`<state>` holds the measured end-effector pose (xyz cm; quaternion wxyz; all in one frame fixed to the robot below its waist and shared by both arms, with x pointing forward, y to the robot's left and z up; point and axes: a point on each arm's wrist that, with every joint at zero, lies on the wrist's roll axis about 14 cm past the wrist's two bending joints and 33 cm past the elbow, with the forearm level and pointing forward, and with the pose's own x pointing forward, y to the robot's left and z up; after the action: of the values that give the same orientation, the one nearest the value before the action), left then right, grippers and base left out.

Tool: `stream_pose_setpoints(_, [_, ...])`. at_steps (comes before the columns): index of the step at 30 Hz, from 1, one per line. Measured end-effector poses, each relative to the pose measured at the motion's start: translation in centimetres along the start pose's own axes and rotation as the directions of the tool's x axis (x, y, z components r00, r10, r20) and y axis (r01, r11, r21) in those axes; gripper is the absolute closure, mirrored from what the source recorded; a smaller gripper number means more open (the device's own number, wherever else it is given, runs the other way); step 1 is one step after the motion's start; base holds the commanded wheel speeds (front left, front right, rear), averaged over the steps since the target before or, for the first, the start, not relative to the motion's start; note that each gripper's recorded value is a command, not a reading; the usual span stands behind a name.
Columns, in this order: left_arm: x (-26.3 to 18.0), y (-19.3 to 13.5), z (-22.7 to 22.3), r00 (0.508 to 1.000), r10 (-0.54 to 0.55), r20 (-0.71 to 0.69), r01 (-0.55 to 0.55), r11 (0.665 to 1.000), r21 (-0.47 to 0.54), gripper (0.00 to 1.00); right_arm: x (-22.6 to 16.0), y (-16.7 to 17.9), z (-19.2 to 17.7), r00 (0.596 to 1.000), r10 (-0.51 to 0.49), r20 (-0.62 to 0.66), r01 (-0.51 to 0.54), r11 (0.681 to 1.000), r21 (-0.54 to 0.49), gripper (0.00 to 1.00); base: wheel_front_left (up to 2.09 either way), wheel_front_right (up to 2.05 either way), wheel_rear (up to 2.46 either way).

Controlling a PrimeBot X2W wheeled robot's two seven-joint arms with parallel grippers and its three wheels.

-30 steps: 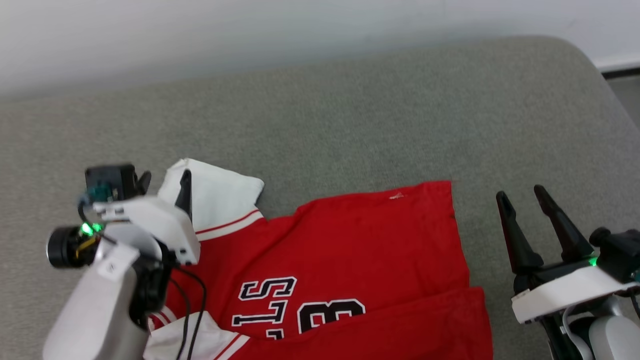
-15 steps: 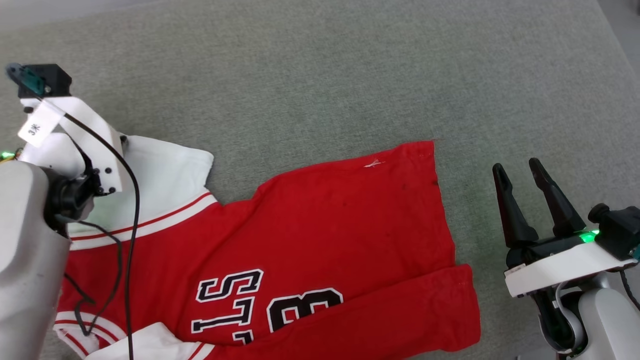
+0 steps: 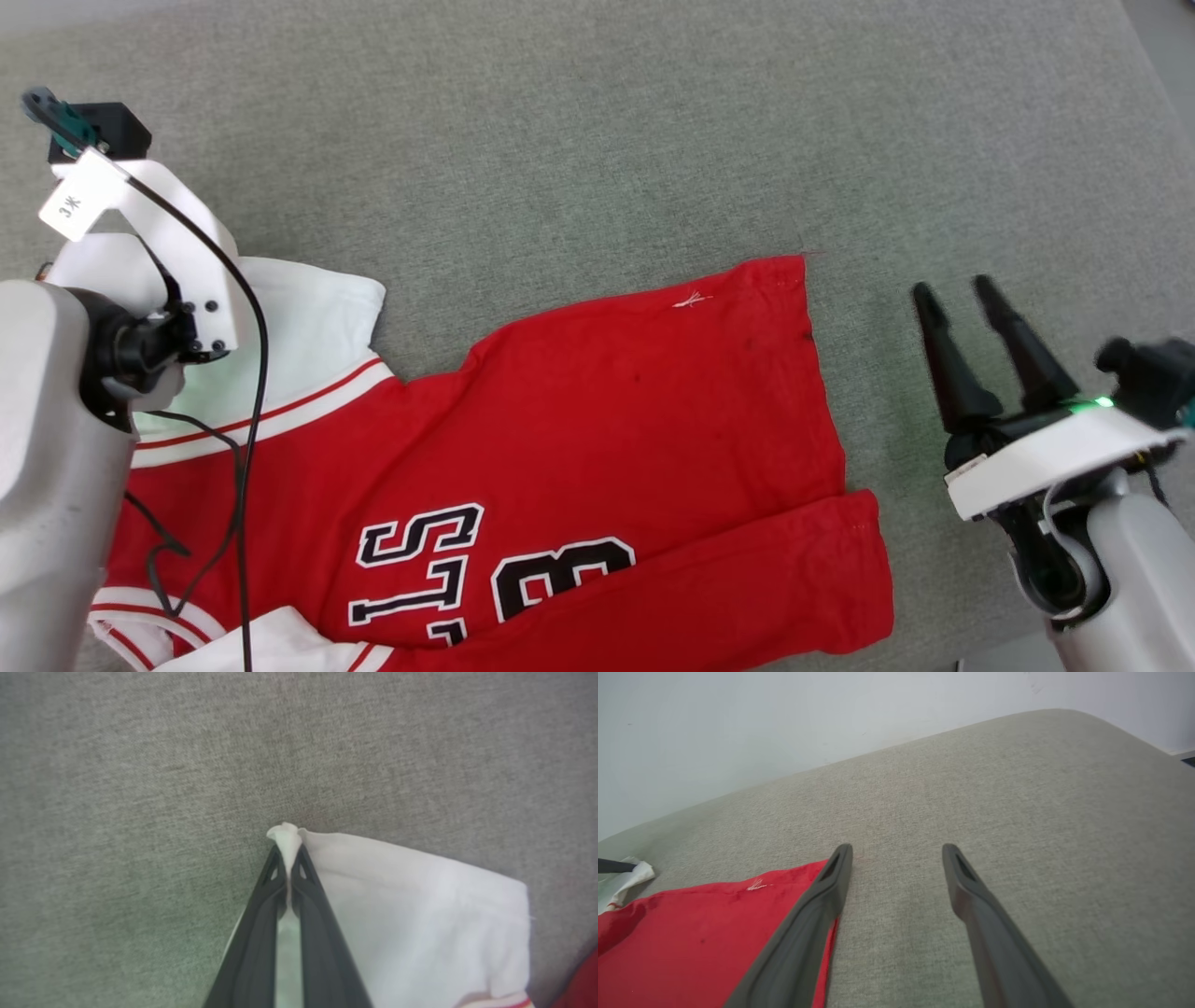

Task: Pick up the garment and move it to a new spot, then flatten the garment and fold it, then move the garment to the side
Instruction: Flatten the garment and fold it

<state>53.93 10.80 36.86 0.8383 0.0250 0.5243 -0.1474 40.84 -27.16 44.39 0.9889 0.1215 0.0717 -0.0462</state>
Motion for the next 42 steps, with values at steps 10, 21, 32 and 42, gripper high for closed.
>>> stream_pose_setpoints(10, [-3.2,0.0,2.6,0.975,0.004,0.222,-0.010,1.000,0.026,1.00,1.9,0.9,-3.3,0.926,0.114,-0.361,-0.114,0.993,0.021,0.00,0.00,0.00,0.00])
stream_pose_setpoints(21, [-6.5,0.7,4.1,0.924,0.027,0.381,-0.045,0.998,0.038,1.00,4.9,5.3,-6.1,0.748,0.226,-0.624,-0.312,0.949,-0.031,0.00,0.00,0.00,0.00])
stream_pose_setpoints(32, [-6.3,1.1,3.5,0.908,0.028,0.418,-0.035,0.999,0.009,1.00,6.0,6.2,-9.8,0.598,0.204,-0.775,-0.341,0.940,-0.016,1.00,0.00,0.00,0.00])
stream_pose_setpoints(42, [-8.1,2.4,3.2,0.870,0.066,0.489,-0.054,0.998,-0.038,1.00,6.3,7.2,-7.0,0.679,0.261,-0.686,-0.368,0.930,-0.010,1.00,0.00,0.00,0.00])
